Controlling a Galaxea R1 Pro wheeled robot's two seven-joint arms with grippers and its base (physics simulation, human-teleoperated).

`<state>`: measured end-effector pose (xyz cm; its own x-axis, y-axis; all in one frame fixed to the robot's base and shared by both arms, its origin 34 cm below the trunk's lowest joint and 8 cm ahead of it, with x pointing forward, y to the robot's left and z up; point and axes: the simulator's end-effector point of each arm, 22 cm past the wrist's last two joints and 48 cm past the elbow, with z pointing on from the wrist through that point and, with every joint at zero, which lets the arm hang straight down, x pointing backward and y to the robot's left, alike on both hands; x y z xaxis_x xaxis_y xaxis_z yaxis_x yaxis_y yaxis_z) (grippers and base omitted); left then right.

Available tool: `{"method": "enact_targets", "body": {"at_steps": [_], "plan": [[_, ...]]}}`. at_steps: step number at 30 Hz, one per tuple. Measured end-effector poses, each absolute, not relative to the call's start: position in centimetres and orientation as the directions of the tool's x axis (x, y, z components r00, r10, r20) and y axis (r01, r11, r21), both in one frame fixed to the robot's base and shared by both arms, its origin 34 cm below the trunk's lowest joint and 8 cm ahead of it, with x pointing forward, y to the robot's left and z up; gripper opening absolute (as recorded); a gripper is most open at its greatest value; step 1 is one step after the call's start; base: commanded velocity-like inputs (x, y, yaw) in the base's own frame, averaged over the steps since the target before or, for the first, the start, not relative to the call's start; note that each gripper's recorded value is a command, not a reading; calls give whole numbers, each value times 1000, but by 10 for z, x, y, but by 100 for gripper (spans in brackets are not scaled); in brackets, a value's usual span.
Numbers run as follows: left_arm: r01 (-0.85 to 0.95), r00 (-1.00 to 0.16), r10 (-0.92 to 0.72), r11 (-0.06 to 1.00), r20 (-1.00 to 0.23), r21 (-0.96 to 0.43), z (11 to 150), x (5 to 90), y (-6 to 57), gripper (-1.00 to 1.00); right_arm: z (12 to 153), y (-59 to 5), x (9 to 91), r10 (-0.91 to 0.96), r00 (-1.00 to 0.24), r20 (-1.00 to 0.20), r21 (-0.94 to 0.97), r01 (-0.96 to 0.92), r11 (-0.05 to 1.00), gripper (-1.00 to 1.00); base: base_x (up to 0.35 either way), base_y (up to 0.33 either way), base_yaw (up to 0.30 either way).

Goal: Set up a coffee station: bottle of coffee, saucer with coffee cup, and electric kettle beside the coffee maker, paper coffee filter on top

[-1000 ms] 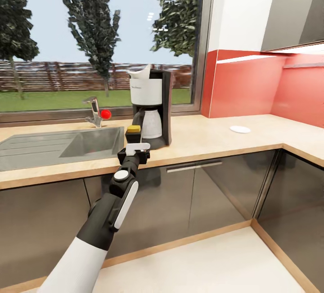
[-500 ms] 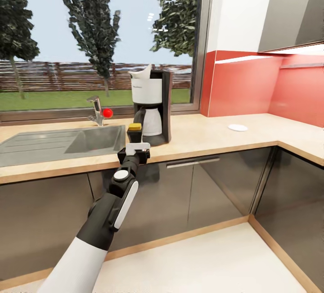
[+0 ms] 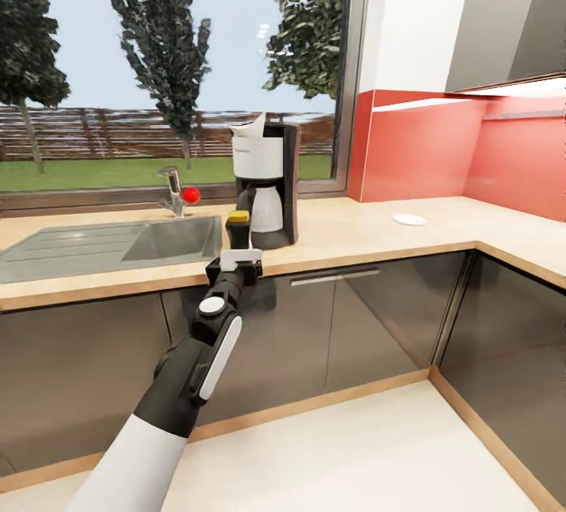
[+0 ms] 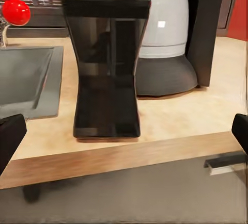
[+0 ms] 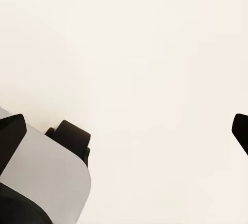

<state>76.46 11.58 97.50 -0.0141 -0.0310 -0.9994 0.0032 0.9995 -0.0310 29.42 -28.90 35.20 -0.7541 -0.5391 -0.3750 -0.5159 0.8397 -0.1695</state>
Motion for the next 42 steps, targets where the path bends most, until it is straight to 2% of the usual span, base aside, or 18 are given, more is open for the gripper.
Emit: {"method": "enact_targets", "body": {"at_steps": [16, 26, 33, 36, 37, 42], "plan": [[139, 14, 55, 989, -998, 56, 976, 746, 49, 100, 352, -289, 294, -539, -754, -375, -170, -516, 840, 100, -16, 0, 0], [343, -59, -34, 938, -998, -52, 962, 717, -23, 100, 352, -289, 294, -539, -754, -375, -170, -516, 840, 100, 0, 0, 0], [613, -102, -11, 787, -995, -71, 942, 690, -67, 100, 352, -290, 294, -539, -754, -375, -170, -516, 840, 100, 0, 0, 0], [773, -134, 47, 630, -990, -75, 913, 664, -79, 100, 352, -290, 294, -539, -754, -375, -171, -516, 840, 100, 0, 0, 0], [831, -164, 75, 547, -984, -97, 894, 650, -84, 100, 352, -290, 294, -540, -754, -375, -171, -516, 839, 100, 0, 0, 0], [896, -274, 129, 394, -953, -204, 842, 624, -85, 100, 352, -290, 294, -540, -754, -374, -171, -516, 839, 100, 0, 0, 0]]}}
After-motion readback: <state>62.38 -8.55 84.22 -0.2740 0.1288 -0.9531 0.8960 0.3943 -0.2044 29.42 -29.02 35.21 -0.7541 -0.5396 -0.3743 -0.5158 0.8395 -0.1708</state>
